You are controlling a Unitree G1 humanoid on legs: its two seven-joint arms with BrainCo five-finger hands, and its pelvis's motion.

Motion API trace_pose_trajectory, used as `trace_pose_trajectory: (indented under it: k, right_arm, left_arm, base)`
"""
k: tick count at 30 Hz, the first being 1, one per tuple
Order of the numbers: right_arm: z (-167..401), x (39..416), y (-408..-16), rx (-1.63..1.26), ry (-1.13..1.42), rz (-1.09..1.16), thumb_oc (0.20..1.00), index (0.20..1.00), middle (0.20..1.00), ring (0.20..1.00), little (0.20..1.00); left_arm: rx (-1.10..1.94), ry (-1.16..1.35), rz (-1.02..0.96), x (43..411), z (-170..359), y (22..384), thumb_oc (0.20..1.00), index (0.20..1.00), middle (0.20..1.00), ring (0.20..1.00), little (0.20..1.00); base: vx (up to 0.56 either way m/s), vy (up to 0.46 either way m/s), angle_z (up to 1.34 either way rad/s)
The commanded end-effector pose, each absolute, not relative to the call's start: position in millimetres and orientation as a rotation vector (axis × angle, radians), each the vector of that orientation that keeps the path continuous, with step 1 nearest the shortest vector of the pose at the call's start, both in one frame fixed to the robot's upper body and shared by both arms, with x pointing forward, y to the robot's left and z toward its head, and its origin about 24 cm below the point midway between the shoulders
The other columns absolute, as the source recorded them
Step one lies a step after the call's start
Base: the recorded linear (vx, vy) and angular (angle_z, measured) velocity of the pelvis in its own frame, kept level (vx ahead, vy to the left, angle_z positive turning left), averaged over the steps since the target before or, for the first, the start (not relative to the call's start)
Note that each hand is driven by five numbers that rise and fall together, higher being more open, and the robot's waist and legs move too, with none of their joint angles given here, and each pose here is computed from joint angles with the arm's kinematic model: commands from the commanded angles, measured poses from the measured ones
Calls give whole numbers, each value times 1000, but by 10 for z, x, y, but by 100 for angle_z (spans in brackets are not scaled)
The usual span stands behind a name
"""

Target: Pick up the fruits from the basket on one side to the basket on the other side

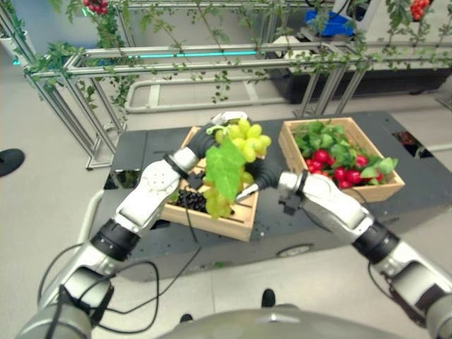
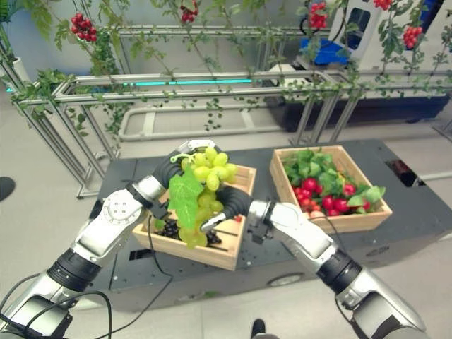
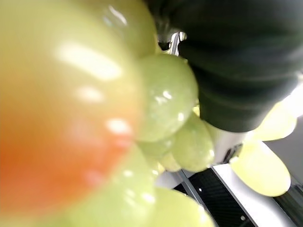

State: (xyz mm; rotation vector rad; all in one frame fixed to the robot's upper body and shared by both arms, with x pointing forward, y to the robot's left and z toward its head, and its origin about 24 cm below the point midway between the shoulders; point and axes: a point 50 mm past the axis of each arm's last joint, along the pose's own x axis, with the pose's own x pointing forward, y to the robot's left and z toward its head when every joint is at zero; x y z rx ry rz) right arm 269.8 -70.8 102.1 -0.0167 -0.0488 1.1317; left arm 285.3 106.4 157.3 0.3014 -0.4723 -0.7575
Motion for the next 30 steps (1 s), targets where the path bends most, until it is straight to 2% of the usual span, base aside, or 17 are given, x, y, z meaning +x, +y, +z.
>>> trace_pose_trajectory:
  k: [1,6,7,8,9,30]
  right_arm:
    - [1302,2492,-314,199,-159,1342,1000,1000,1000,1000,1000]
    - [1226,2425,-187,413,-97,1347,1000,1000,1000,1000,1000]
    - [1232,2419,-168,441,-101,1347,915,915,915,915,915]
    - [1266,2408,-138,491,-122,1335,442,442,442,442,442]
    - [1267,2409,-128,506,-127,1326,200,200,200,200,200]
    - [1342,2380,-52,626,-182,1284,200,200,200,200,200]
  left_arm:
    - [275,-685,-806,2863,1999,809,200,200,200,200,200]
    - [244,-683,-791,2879,1971,762,200,200,200,200,200]
    - [236,-683,-789,2880,1968,753,200,200,200,200,200]
    - [219,-682,-781,2885,1967,747,200,200,200,200,200]
    - [214,-682,-776,2887,1963,749,200,200,200,200,200]
    - [142,-669,-721,2893,1887,739,200,200,200,200,200]
  base:
    - [0,0,0]
    - [0,0,0]
    - [0,0,0]
    - [0,0,0]
    - [0,0,0]
    - [0,0,0]
